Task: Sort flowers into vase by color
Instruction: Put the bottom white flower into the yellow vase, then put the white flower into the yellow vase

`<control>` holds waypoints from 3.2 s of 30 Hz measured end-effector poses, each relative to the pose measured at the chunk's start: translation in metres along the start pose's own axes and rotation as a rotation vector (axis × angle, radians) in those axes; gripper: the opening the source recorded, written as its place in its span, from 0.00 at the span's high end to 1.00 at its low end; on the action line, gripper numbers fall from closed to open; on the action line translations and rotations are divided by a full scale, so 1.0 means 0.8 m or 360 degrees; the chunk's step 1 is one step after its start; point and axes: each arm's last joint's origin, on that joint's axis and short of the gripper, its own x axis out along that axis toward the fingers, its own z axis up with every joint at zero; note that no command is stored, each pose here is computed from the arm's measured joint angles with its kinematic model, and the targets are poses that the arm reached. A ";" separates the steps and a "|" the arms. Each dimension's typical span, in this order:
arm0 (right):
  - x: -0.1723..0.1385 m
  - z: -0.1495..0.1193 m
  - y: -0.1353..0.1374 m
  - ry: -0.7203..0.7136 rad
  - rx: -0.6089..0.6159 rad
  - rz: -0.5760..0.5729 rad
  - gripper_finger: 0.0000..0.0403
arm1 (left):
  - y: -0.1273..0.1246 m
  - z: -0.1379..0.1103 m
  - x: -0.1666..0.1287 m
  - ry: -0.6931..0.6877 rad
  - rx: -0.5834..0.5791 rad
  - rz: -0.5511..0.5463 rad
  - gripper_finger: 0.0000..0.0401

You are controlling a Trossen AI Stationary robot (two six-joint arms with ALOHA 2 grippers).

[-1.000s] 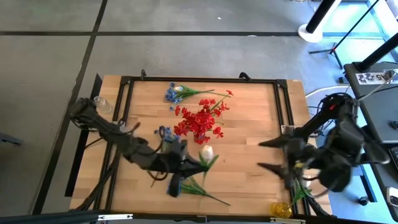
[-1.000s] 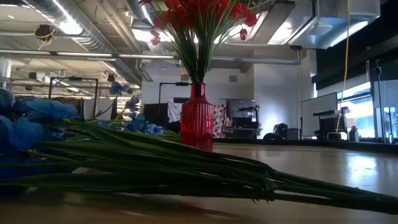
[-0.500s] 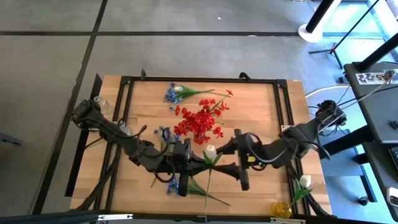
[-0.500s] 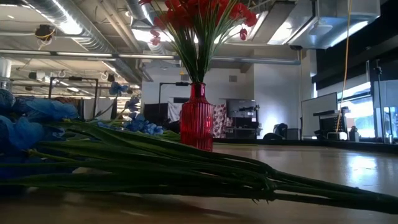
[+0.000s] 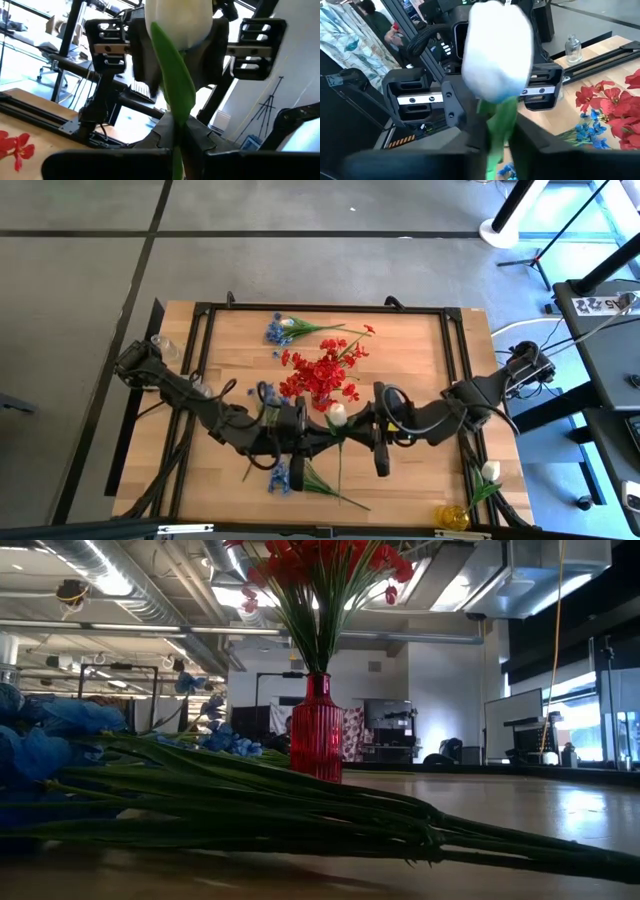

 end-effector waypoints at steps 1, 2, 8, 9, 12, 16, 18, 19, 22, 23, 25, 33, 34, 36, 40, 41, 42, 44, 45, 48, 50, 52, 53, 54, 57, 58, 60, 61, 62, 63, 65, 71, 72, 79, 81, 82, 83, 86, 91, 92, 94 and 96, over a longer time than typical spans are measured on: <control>0.002 -0.001 0.000 0.0002 -0.0002 -0.0005 0.90 | 0.001 0.000 0.001 -0.0002 0.0000 0.0005 0.96; 0.003 -0.001 0.000 -0.0002 -0.0002 -0.0008 0.95 | 0.002 0.000 0.001 -0.0002 0.0002 0.0009 0.95; 0.000 0.000 0.000 0.0000 -0.0013 0.0004 0.96 | 0.002 0.011 -0.007 0.0036 -0.0062 -0.0026 0.82; -0.005 0.003 0.000 -0.0002 -0.0027 0.0014 0.97 | 0.001 0.017 -0.012 0.0055 -0.0071 -0.0038 0.79; -0.030 0.016 0.004 0.0004 -0.0133 0.0189 0.98 | -0.004 0.034 -0.034 0.0130 -0.0074 -0.0081 0.73; -0.079 0.025 0.021 0.0024 -0.0382 0.0545 0.97 | -0.013 0.048 -0.058 0.0176 -0.0074 -0.0152 0.67; -0.105 0.021 0.036 0.0055 -0.0475 0.0764 0.98 | -0.017 0.056 -0.066 0.0156 -0.0086 -0.0180 0.66; -0.117 0.018 0.042 0.0073 -0.0510 0.0860 0.99 | -0.019 0.058 -0.070 0.0151 -0.0075 -0.0194 0.65; -0.149 0.004 0.059 0.0165 -0.0583 0.1117 0.98 | -0.022 0.063 -0.075 0.0128 -0.0065 -0.0199 0.65; -0.158 -0.003 0.065 0.0212 -0.0607 0.1166 0.98 | -0.022 0.063 -0.075 0.0124 -0.0068 -0.0192 0.65; -0.173 -0.019 0.073 0.0299 -0.0663 0.1181 0.98 | -0.021 0.062 -0.074 0.0125 -0.0079 -0.0186 0.65; -0.215 -0.062 0.071 0.0496 -0.0809 0.0766 0.98 | -0.024 0.062 -0.076 0.0123 -0.0167 -0.0204 0.65; -0.219 -0.064 0.072 0.0487 -0.0817 0.0752 0.98 | -0.025 0.062 -0.076 0.0124 -0.0168 -0.0206 0.65; -0.231 -0.069 0.075 0.0484 -0.0834 0.0772 0.99 | -0.025 0.062 -0.076 0.0124 -0.0168 -0.0206 0.65; -0.250 -0.085 0.080 0.0505 -0.0845 0.0811 0.99 | -0.025 0.062 -0.076 0.0121 -0.0183 -0.0199 0.65; -0.252 -0.092 0.080 0.0520 -0.0855 0.0809 0.99 | -0.025 0.062 -0.076 0.0121 -0.0197 -0.0197 0.65; -0.254 -0.099 0.080 0.0526 -0.0866 0.0792 0.99 | -0.025 0.063 -0.076 0.0121 -0.0214 -0.0196 0.65; -0.259 -0.110 0.080 0.0517 -0.0875 0.0749 0.99 | -0.025 0.063 -0.076 0.0120 -0.0225 -0.0195 0.65; -0.261 -0.114 0.080 0.0509 -0.0872 0.0735 0.99 | -0.025 0.063 -0.076 0.0117 -0.0227 -0.0195 0.65; -0.263 -0.123 0.080 0.0489 -0.0868 0.0708 0.99 | -0.025 0.065 -0.076 0.0085 -0.0243 -0.0177 0.65; -0.262 -0.125 0.081 0.0489 -0.0843 0.0712 0.99 | -0.023 0.067 -0.075 0.0054 -0.0254 -0.0141 0.65; -0.262 -0.125 0.082 0.0484 -0.0827 0.0718 0.99 | -0.021 0.068 -0.073 0.0041 -0.0255 -0.0123 0.65; -0.262 -0.125 0.081 0.0486 -0.0829 0.0716 0.99 | -0.020 0.068 -0.072 0.0039 -0.0255 -0.0119 0.65; -0.264 -0.125 0.082 0.0493 -0.0835 0.0726 0.99 | -0.019 0.069 -0.071 0.0036 -0.0255 -0.0114 0.65; -0.268 -0.128 0.081 0.0529 -0.0837 0.0746 0.99 | -0.016 0.070 -0.069 0.0027 -0.0324 -0.0103 0.65; -0.268 -0.130 0.080 0.0564 -0.0828 0.0749 0.98 | -0.015 0.071 -0.068 0.0022 -0.0378 -0.0100 0.65; -0.268 -0.134 0.076 0.0673 -0.0806 0.0758 0.95 | -0.012 0.072 -0.066 0.0010 -0.0496 -0.0091 0.65; -0.268 -0.136 0.075 0.0725 -0.0795 0.0756 0.93 | -0.011 0.073 -0.064 0.0005 -0.0530 -0.0083 0.65; -0.268 -0.138 0.073 0.0769 -0.0788 0.0750 0.91 | -0.009 0.074 -0.063 0.0000 -0.0551 -0.0075 0.65; -0.268 -0.139 0.071 0.0801 -0.0783 0.0740 0.89 | -0.007 0.075 -0.061 -0.0005 -0.0551 -0.0067 0.65; -0.269 -0.141 0.068 0.0859 -0.0771 0.0726 0.85 | -0.004 0.076 -0.059 -0.0013 -0.0542 -0.0055 0.65; -0.272 -0.148 0.057 0.1171 -0.0639 0.0673 0.68 | 0.009 0.075 -0.051 0.0021 -0.0413 -0.0002 0.65; -0.274 -0.147 0.055 0.1242 -0.0615 0.0664 0.65 | 0.012 0.075 -0.051 0.0036 -0.0395 0.0023 0.65; -0.273 -0.106 0.048 0.1550 -0.0393 0.0676 0.46 | 0.043 0.090 -0.077 0.0199 -0.0361 0.0305 0.65; -0.279 -0.091 0.048 0.1563 -0.0368 0.0711 0.42 | 0.054 0.099 -0.091 0.0214 -0.0352 0.0416 0.65; -0.282 -0.082 0.048 0.1547 -0.0347 0.0732 0.41 | 0.060 0.104 -0.100 0.0218 -0.0349 0.0485 0.65; -0.285 -0.072 0.048 0.1518 -0.0324 0.0751 0.40 | 0.067 0.107 -0.108 0.0224 -0.0343 0.0563 0.65; -0.294 -0.043 0.044 0.1396 -0.0289 0.0765 0.39 | 0.092 0.111 -0.131 0.0246 -0.0373 0.0822 0.65; -0.308 0.009 0.035 0.1064 -0.0291 0.0825 0.41 | 0.145 0.117 -0.158 0.0063 -0.0524 0.1357 0.65; -0.311 0.019 0.032 0.0970 -0.0308 0.0816 0.41 | 0.156 0.118 -0.160 0.0040 -0.0532 0.1456 0.65; -0.314 0.038 0.025 0.0757 -0.0354 0.0759 0.41 | 0.177 0.118 -0.159 0.0015 -0.0545 0.1633 0.65; -0.316 0.054 0.015 0.0558 -0.0401 0.0645 0.41 | 0.201 0.116 -0.154 -0.0019 -0.0570 0.1777 0.65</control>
